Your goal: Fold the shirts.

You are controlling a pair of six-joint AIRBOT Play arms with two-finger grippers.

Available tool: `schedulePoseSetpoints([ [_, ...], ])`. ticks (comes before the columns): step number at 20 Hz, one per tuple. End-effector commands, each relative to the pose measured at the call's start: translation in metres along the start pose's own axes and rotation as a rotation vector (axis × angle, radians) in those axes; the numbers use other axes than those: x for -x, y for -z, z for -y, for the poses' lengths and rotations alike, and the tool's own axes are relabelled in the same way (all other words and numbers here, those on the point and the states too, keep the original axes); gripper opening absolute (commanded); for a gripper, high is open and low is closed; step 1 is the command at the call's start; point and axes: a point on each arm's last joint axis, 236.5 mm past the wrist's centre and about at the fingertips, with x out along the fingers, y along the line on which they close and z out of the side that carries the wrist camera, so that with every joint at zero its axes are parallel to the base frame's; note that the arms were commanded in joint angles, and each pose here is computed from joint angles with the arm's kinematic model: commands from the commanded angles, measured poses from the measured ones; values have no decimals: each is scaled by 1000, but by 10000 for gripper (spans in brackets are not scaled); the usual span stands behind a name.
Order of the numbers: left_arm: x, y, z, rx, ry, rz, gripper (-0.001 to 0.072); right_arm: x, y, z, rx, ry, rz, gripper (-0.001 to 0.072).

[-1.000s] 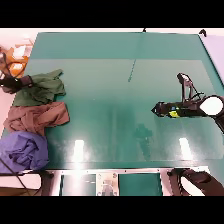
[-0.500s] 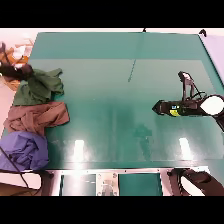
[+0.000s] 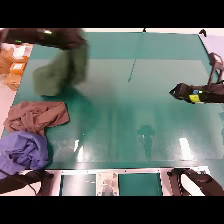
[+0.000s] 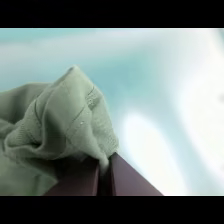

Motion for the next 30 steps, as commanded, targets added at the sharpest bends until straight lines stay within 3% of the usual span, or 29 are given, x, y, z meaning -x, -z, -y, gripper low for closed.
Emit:
schedulePoseSetpoints([
  [1,-33,49,109,-54,205,-133,20,10,-4,12,-46,16,-10,392],
  [7,-126,184,163,-57,290,-475,23,12,-3,22,-90,21,-24,393],
  [8,-136,197,163,-55,287,-506,122,12,-2,22,-94,23,-25,394],
  [9,-143,202,158,-50,279,-518,519,13,-1,23,-94,24,-33,395],
  [10,-145,198,148,-35,264,-516,632,13,1,25,-98,28,-42,398],
  [16,-106,141,-7,180,66,-496,633,12,30,72,-215,106,-140,427],
  [20,-141,170,-98,327,-65,-403,633,-25,119,37,-263,-94,-399,427],
  [24,-206,182,-106,422,45,-307,632,-58,174,31,-271,-112,-475,427],
  [29,-259,189,-99,468,91,-228,632,-78,174,38,-259,-90,-434,423],
  [30,-269,187,-93,453,97,-215,632,-81,173,40,-254,-87,-428,392],
])
